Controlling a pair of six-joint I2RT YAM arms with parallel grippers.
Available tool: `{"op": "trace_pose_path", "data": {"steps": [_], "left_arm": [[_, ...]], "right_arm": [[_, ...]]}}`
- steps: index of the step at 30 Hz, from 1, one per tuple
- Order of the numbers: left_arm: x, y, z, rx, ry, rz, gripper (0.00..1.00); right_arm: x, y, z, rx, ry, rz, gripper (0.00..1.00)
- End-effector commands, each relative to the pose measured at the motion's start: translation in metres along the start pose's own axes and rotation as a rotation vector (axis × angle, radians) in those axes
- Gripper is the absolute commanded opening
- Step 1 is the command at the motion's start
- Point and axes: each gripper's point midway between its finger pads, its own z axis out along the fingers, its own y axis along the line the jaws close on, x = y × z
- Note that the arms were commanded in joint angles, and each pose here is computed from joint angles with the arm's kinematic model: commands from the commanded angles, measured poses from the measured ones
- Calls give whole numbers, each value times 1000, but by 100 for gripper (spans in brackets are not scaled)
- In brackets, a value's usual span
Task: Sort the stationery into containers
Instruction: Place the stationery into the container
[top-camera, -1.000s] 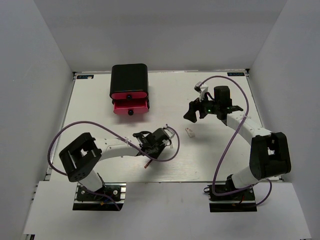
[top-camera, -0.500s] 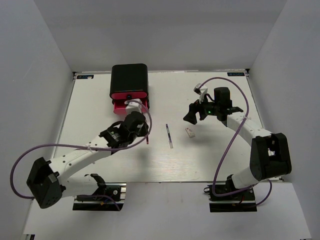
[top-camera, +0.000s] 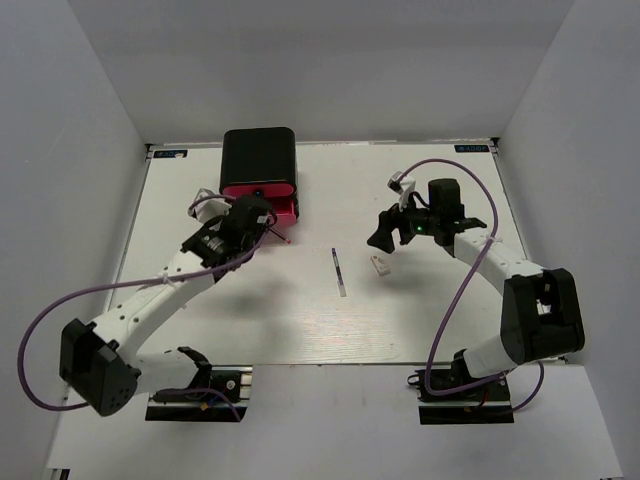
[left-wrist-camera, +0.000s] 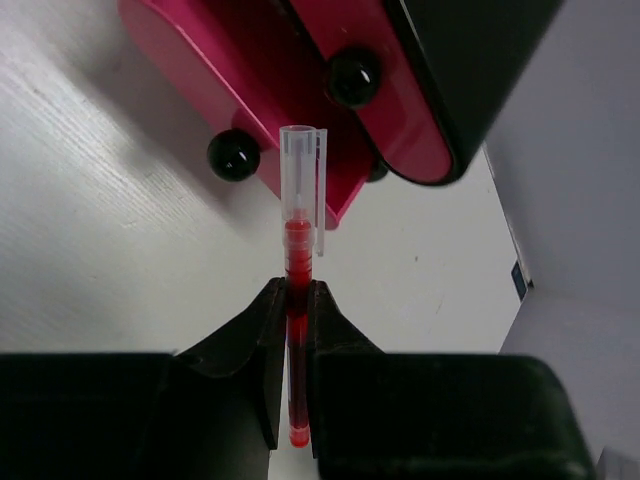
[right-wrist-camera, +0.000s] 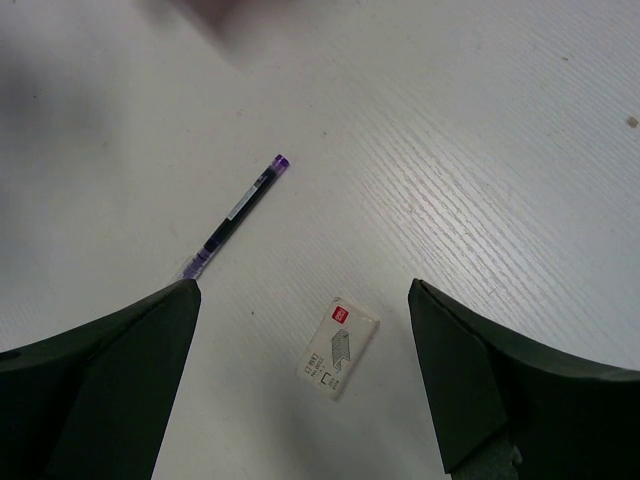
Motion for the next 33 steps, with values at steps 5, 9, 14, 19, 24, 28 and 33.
{"op": "trace_pose_path", "data": {"steps": [5, 9, 14, 19, 24, 28, 33], "left_arm": [[-9, -19, 46, -187, 15, -285, 0], [-22, -29, 58, -186, -7, -361, 0], [-32, -29, 67, -191, -19, -424, 0], [-39, -21, 84, -217, -23, -477, 0], [-38, -9, 94, -254, -27, -497, 0], [-37, -4, 103, -265, -34, -500, 0], [-36, -6, 108, -267, -21, -509, 20]], "right_arm": [[-18, 6, -10, -2, -62, -59, 90], [-14, 7, -13, 9, -59, -66, 90], [-14, 6, -14, 21, -78, -85, 90], [-11, 7, -13, 16, -73, -76, 90], [-13, 6, -14, 17, -76, -81, 90], [-12, 7, -13, 11, -73, -82, 90], [-12, 7, -14, 9, -73, -84, 90]]}}
